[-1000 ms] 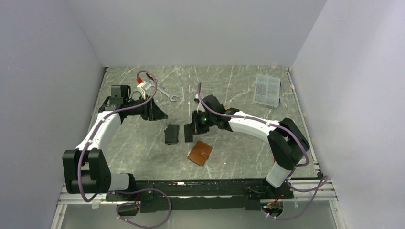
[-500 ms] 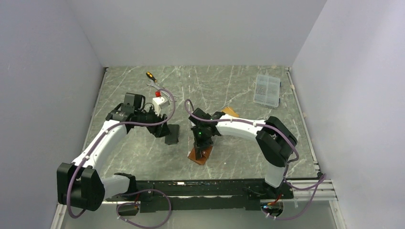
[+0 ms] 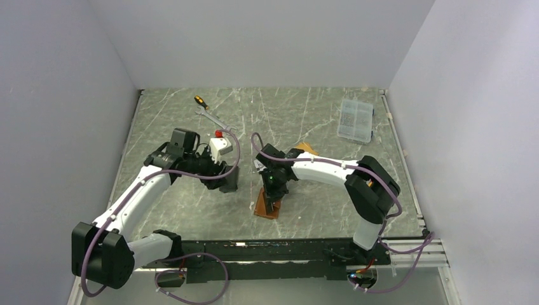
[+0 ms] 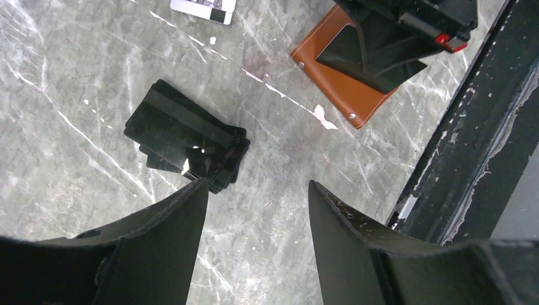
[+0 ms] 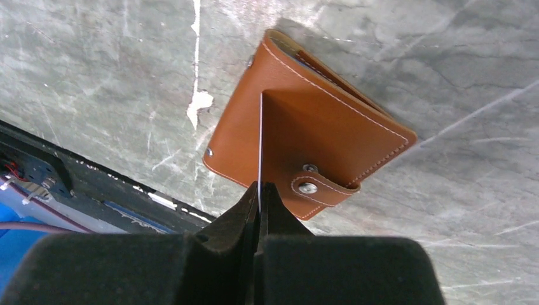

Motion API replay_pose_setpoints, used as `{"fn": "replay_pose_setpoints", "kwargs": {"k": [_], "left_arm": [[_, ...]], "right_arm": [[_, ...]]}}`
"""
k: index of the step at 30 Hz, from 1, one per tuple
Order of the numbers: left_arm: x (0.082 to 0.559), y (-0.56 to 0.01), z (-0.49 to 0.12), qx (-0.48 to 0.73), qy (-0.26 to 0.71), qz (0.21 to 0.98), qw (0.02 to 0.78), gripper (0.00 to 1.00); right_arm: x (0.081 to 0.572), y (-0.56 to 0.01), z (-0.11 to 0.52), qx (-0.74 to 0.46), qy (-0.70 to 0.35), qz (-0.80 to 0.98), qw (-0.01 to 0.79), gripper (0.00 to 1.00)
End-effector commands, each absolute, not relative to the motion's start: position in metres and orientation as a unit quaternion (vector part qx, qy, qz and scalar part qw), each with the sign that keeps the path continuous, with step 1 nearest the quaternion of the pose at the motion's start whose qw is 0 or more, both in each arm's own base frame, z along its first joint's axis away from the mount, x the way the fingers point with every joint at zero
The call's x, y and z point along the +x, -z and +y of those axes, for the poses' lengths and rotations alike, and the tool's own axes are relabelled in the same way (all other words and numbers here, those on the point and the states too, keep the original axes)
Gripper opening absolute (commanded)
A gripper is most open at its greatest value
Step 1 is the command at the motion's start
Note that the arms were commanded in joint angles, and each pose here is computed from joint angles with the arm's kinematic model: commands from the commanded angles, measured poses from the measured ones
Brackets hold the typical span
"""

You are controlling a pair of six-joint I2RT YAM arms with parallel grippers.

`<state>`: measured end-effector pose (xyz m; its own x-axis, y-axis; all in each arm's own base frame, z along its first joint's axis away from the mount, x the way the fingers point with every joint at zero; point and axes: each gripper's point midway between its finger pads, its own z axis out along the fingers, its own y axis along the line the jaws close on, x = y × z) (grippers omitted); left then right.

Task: Put the credit cards into the card holder
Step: Turn over the card slot in the card holder.

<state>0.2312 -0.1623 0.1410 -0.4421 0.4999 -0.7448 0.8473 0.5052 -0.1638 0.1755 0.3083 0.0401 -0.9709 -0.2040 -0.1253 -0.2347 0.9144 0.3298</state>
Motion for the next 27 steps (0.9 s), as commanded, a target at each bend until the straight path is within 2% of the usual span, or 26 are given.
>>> {"fn": "replay_pose_setpoints", "kwargs": {"k": [1, 5, 15, 27], "left_arm": [[0.234, -0.145, -0.16, 0.443, 0.245, 0.79, 0.345, 0.64], [0.232, -0.142, -0.159, 0.446, 0.244, 0.791, 0.34, 0.64], [0.232, -0.144, -0.157, 0.451, 0.235, 0.789, 0.344, 0.63], [0.234, -0.15, -0.156, 0.459, 0.229, 0.783, 0.351, 0.63]], "right_arm": [[0.169, -0.048, 0.294, -0.102, -0.174, 0.979, 0.021, 0.0], [0.17, -0.061, 0.3, -0.11, -0.195, 0.974, 0.023, 0.0], [0.181, -0.046, 0.27, -0.12, -0.048, 0.991, 0.039, 0.0], [0.182, -0.051, 0.25, -0.094, 0.007, 0.993, 0.072, 0.0]]}}
